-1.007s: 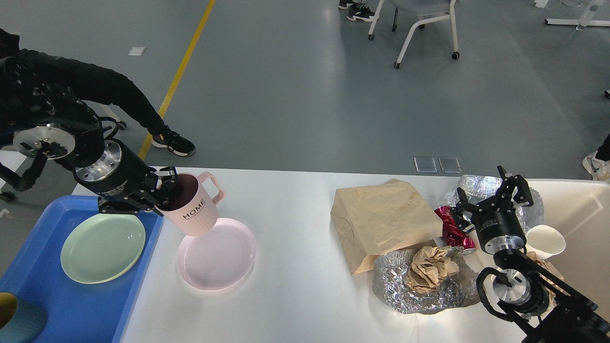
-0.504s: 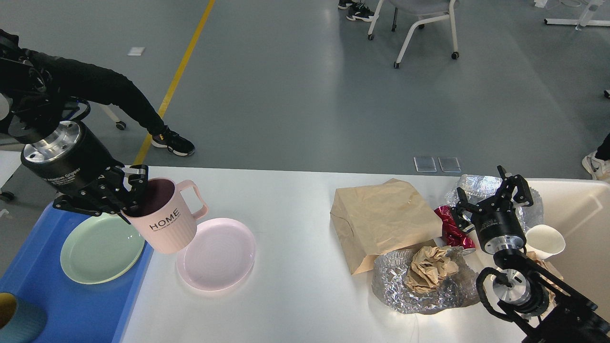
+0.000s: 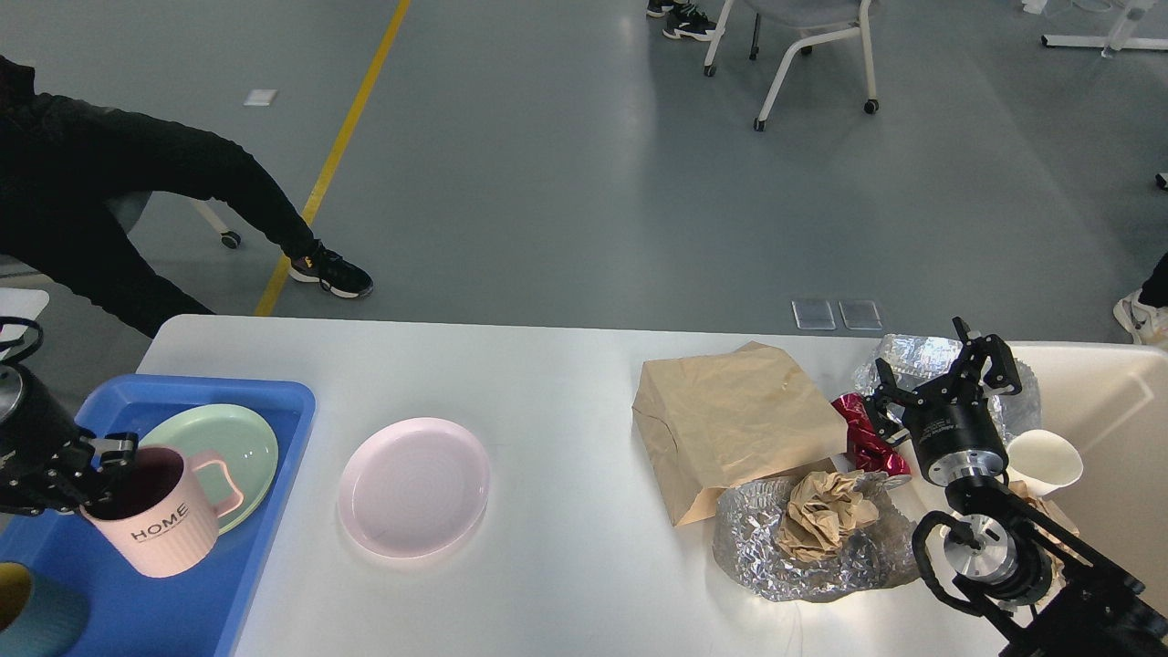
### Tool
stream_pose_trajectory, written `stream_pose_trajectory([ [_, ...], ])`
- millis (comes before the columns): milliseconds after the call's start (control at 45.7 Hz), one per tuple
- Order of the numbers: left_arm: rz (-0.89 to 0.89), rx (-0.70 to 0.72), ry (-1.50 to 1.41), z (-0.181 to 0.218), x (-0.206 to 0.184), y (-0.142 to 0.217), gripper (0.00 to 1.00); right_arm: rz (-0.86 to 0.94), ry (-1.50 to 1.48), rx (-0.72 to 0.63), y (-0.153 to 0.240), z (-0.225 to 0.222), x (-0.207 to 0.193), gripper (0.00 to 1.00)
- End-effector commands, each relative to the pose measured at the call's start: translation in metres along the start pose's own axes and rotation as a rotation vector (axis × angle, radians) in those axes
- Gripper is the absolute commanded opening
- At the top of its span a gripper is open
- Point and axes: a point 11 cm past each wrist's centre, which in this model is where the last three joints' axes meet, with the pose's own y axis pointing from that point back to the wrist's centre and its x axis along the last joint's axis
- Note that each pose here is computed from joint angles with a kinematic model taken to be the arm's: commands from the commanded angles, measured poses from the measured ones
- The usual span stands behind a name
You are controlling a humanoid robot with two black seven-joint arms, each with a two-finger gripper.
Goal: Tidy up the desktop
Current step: 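Lift the mug off the saucer and lower it onto the tray, then open the left gripper and raise it away from the mug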
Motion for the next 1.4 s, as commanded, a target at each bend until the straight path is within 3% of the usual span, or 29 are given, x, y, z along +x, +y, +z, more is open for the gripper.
stream_pose_trajectory([
  [0,0.013,0.012,0.03,-0.023,0.002,-0.027,0.0,0.001,-0.001,0.001,0.0,0.0,0.0,1.0],
  [263,0.103,0.041,0.097,-0.063,0.002,-0.057,0.0,0.001,-0.001,0.001,0.0,0.0,0.0,1.0],
  [1204,0.06,-0.002,0.116,-0.062,-0.022,-0.089,0.01,0.001,-0.001,0.001,0.0,0.0,0.0,1.0],
  [1314,0.057,-0.011,0.13,-0.06,-0.024,-0.092,0.08,0.0,0.001,0.001,0.0,0.0,0.0,1.0],
  [1357,0.062,-0.018,0.13,-0.058,-0.023,-0.093,0.21,0.0,0.001,0.001,0.0,0.0,0.0,1.0],
  [1379,0.065,-0.018,0.133,-0.058,-0.023,-0.093,0.33,0.0,0.001,0.001,0.0,0.0,0.0,1.0],
])
